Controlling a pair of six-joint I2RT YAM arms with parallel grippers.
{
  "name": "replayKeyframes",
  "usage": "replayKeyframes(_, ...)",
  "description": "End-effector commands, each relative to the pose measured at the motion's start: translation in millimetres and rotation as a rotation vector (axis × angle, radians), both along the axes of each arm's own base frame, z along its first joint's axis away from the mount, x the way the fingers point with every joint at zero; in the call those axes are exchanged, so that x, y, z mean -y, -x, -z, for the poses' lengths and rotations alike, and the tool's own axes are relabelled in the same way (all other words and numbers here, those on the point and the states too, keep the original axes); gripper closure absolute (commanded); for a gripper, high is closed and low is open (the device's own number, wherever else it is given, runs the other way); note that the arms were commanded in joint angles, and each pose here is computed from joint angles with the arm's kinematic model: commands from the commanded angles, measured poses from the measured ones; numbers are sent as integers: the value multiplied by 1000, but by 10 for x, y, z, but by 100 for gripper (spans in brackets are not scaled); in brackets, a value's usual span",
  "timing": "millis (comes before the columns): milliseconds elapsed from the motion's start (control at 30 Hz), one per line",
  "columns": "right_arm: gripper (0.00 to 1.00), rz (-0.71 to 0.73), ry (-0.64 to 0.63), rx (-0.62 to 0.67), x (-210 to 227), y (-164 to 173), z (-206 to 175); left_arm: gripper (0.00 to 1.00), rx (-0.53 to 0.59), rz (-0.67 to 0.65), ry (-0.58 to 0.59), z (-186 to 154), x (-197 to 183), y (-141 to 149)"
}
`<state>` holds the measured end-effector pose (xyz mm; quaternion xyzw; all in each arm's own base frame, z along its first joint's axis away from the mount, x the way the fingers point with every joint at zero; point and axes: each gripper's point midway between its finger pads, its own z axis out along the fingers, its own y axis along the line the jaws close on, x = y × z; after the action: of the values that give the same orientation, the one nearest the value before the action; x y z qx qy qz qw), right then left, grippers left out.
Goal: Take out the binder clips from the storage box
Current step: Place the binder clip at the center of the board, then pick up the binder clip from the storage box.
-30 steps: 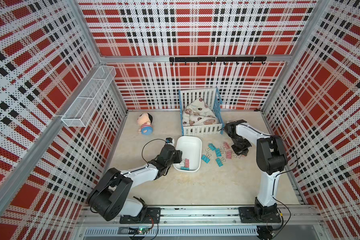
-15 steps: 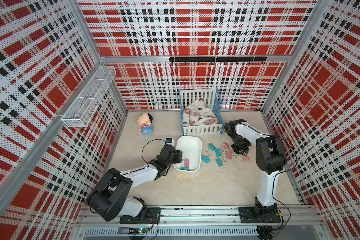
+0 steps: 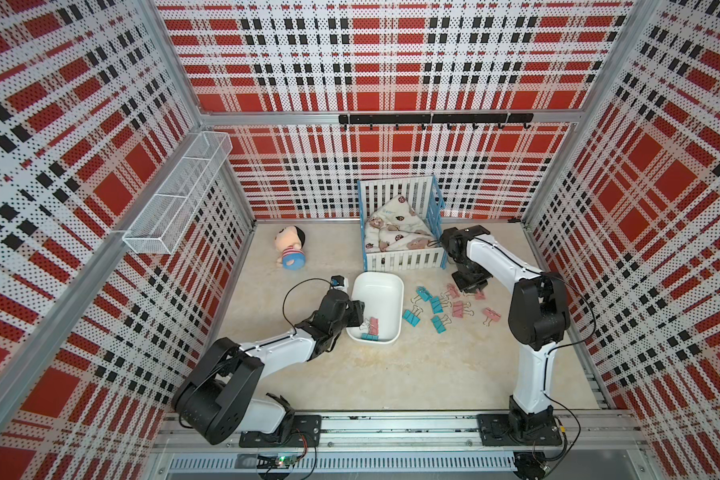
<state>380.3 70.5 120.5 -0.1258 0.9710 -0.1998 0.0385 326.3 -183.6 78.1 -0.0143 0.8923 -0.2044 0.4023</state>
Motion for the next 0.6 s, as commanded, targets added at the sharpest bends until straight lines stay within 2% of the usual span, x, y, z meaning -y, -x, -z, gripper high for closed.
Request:
replayKeyframes(0,74,-142,-222,167,-662,-196,-450,47,23,3,18,-103,20,-14)
replayKeyframes(67,74,-227,-372,214,-1057,-248,-545,47,18,-5,15,-96,7,-14)
replayKeyframes(200,75,-371,-758,273,-1847,-228,-665,47,13,-16,14,-112,-11,-11)
replayKeyframes(267,75,-420,-877,285,-2111,-176,-668,47,15,-23,16,-143,-24,-19)
replayKeyframes(333,75,-463,-932,271,-2324,-97,-575,47,12,-35,5,-155,-50,-27)
replayKeyframes(567,76,-571,-980,152,-2853,244,-79,48,-10,-68,-6,-142,-89,-44)
